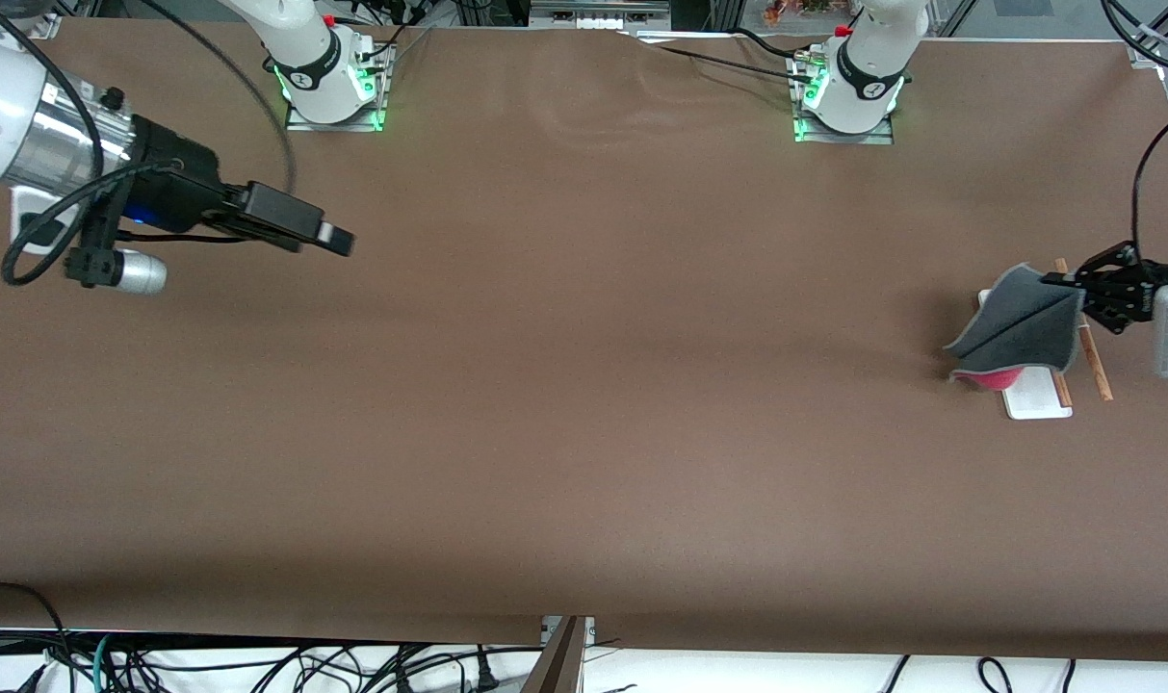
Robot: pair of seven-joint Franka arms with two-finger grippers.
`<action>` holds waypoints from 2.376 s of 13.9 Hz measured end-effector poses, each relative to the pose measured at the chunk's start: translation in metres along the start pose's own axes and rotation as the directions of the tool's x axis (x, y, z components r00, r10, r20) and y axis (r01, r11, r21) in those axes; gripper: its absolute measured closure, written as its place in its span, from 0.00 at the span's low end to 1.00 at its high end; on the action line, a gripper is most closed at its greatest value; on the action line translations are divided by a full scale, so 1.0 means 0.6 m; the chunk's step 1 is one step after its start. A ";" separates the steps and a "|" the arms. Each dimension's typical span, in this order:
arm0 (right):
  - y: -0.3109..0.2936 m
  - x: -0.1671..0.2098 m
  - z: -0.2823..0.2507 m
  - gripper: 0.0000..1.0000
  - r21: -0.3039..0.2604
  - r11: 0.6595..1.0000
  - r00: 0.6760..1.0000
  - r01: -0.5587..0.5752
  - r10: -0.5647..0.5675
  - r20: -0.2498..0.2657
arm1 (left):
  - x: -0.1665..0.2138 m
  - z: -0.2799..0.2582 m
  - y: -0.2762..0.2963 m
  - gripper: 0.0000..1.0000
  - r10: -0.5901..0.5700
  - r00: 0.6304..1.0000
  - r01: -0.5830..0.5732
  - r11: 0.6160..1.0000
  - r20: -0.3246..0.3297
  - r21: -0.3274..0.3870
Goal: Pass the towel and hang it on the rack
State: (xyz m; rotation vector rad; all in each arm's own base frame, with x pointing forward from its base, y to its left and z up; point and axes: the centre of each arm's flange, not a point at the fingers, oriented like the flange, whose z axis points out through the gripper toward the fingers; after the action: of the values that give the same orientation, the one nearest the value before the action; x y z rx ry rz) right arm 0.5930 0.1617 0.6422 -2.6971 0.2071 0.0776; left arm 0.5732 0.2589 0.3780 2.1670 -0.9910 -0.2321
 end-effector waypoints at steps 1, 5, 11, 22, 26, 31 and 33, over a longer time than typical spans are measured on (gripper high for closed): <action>0.030 0.002 -0.010 0.00 -0.089 0.994 0.997 0.069 -0.071 -0.013 | -0.036 -0.009 -0.012 0.98 -0.030 0.999 0.031 1.000 -0.018 0.007; 0.149 0.032 -0.013 0.00 -0.361 0.907 0.975 0.215 -0.220 0.028 | -0.170 -0.048 -0.071 0.98 -0.106 0.992 0.113 0.987 -0.072 0.110; 0.234 0.061 0.054 0.00 -0.444 0.866 0.972 0.230 -0.228 0.059 | -0.245 -0.063 -0.153 0.98 -0.086 0.994 0.101 0.946 -0.064 0.307; 0.248 0.064 0.045 0.00 -0.446 0.867 0.973 0.222 -0.227 0.042 | -0.290 0.004 -0.247 0.93 -0.111 0.991 0.130 0.936 -0.077 0.326; 0.241 0.063 0.047 0.00 -0.446 0.865 0.971 0.229 -0.236 0.040 | -0.292 0.003 -0.255 0.54 -0.112 0.991 0.132 0.930 -0.079 0.343; 0.237 0.065 0.044 0.00 -0.446 0.865 0.969 0.230 -0.245 0.025 | -0.284 -0.034 -0.238 0.03 -0.101 0.992 0.121 0.915 -0.071 0.385; 0.237 0.066 0.044 0.00 -0.446 0.865 0.969 0.231 -0.246 0.025 | -0.258 -0.080 -0.201 0.00 -0.086 0.996 0.085 0.900 -0.018 0.428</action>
State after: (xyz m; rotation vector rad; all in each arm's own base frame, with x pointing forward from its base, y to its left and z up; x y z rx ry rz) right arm 0.6089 0.0403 0.5559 -3.1614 -0.1605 0.0052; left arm 0.5580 0.4486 0.3098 2.6138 -1.0210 -0.0569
